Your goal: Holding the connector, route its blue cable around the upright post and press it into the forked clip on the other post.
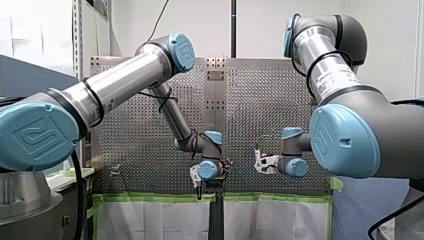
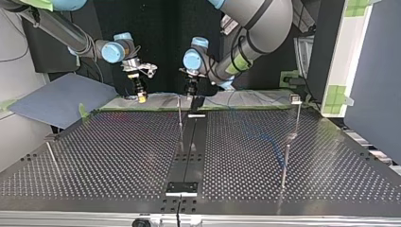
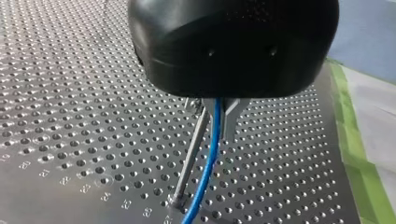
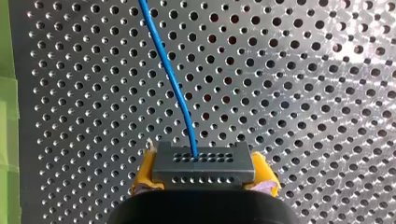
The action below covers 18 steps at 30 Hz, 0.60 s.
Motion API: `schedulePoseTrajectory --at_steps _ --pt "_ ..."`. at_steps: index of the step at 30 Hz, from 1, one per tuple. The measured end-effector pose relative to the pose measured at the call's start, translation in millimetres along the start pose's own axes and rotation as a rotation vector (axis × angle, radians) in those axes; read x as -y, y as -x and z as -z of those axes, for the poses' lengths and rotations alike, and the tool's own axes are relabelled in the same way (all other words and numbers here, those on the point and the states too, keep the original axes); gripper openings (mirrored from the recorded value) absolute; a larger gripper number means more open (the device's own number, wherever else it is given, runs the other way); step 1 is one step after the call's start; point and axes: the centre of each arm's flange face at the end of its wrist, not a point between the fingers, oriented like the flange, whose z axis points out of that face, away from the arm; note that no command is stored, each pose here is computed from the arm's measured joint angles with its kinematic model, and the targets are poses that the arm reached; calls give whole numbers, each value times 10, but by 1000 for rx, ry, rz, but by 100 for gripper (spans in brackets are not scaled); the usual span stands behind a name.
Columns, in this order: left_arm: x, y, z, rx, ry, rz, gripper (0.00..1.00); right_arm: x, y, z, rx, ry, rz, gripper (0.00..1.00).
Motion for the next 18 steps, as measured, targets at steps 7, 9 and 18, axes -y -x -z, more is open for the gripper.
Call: schedulePoseTrajectory --at_steps 7,9,18 --pt "-33 63 -83 7 0 8 1 -33 -8 -14 -14 14 -5 0" --pt "-38 85 -110 8 -1 9 1 -43 -10 -20 -20 16 -10 0" --pt "-72 184 -230 3 -7 11 1 -99 -31 -57 -35 33 -25 0"
